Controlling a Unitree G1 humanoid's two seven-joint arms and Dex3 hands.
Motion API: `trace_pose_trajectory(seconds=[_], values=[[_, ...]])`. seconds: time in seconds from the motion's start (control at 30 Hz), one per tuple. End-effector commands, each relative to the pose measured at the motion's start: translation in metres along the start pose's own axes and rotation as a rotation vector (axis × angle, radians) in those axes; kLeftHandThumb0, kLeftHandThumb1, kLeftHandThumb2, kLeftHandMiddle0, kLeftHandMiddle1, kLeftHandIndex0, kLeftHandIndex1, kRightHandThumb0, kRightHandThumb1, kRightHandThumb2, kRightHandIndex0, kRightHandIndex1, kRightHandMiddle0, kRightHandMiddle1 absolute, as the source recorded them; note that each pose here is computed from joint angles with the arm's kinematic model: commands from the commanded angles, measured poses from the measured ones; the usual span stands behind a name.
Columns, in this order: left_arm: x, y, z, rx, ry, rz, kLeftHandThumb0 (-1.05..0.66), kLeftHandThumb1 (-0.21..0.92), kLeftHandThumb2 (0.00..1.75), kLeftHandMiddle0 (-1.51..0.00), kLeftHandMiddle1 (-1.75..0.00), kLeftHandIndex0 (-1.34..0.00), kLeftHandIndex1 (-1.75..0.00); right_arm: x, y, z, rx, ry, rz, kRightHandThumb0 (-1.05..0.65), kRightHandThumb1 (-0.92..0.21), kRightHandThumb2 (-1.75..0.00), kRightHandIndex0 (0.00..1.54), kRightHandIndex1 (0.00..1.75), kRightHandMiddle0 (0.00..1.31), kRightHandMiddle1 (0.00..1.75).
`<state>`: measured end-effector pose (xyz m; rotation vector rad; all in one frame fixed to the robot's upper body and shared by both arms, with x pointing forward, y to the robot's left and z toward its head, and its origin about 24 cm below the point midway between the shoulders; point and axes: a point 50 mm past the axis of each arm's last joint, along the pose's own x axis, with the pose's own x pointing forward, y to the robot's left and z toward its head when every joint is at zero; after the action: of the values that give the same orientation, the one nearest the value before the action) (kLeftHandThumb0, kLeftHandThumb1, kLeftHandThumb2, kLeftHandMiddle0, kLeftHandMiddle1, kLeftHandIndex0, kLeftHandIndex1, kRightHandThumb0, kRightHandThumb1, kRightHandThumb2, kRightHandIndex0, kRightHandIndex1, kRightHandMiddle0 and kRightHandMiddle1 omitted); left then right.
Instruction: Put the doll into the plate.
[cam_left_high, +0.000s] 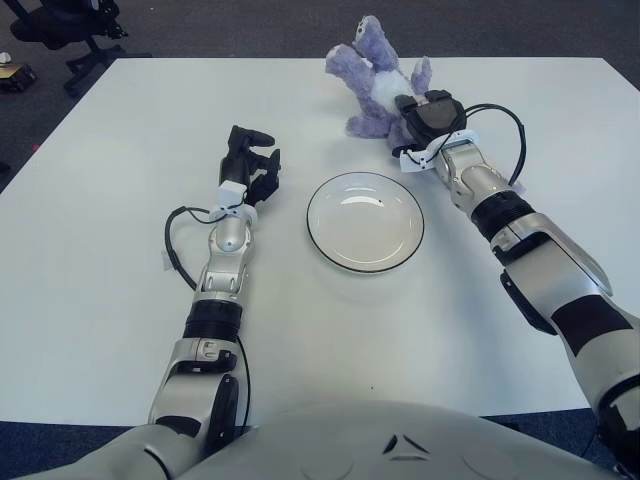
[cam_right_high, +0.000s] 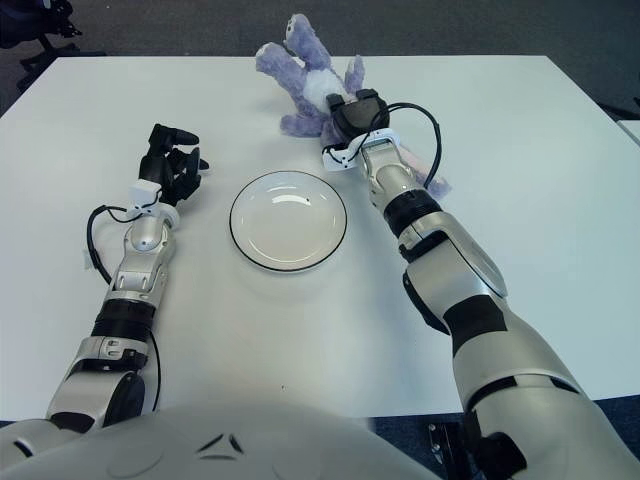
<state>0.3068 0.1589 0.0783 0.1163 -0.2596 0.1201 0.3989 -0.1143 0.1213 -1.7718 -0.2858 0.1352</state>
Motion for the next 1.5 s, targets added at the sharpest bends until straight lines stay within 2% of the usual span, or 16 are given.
trace_pose_trajectory(seconds=[0.0, 0.33, 0.7, 0.9, 1.23, 1.47], values=[[-0.003, 0.002, -0.003, 0.010, 0.005, 0.015, -0.35, 0.92, 0.50, -0.52, -1.61, -0.22, -1.73, -0.001, 0.002, -0.003, -0.009, 0.003, 0.007, -0.94, -0.92, -0.68, 0.35, 0.01, 0.29, 0.07], [-0.003, 0.003, -0.003, 0.011, 0.008, 0.016, -0.35, 0.92, 0.50, -0.53, -1.61, -0.22, -1.73, -0.003, 0.003, -0.005, -0.007, -0.002, 0.006, -0.91, -0.92, -0.65, 0.44, 0.04, 0.34, 0.08], [-0.004, 0.003, -0.004, 0.012, 0.006, 0.016, -0.35, 0.92, 0.50, -0.53, -1.61, -0.22, -1.73, 0.002, 0.018, -0.002, -0.024, 0.052, 0.113, -0.88, -0.92, -0.60, 0.45, 0.02, 0.37, 0.07], [-0.005, 0.003, -0.003, 0.013, 0.004, 0.016, -0.35, 0.92, 0.50, -0.53, -1.61, -0.22, -1.73, 0.002, 0.021, -0.004, -0.023, 0.063, 0.119, -0.86, -0.92, -0.56, 0.46, 0.02, 0.41, 0.08], [-0.005, 0.003, -0.002, 0.014, 0.002, 0.018, -0.35, 0.92, 0.50, -0.54, -1.60, -0.22, -1.73, -0.003, 0.028, -0.016, 0.048, 0.088, 0.130, -0.81, -0.92, -0.46, 0.67, 0.09, 0.51, 0.09], [-0.004, 0.004, -0.002, 0.015, 0.003, 0.018, -0.35, 0.92, 0.50, -0.55, -1.60, -0.22, -1.73, -0.004, 0.031, -0.018, 0.056, 0.096, 0.160, -0.79, -0.92, -0.42, 0.70, 0.09, 0.51, 0.08]])
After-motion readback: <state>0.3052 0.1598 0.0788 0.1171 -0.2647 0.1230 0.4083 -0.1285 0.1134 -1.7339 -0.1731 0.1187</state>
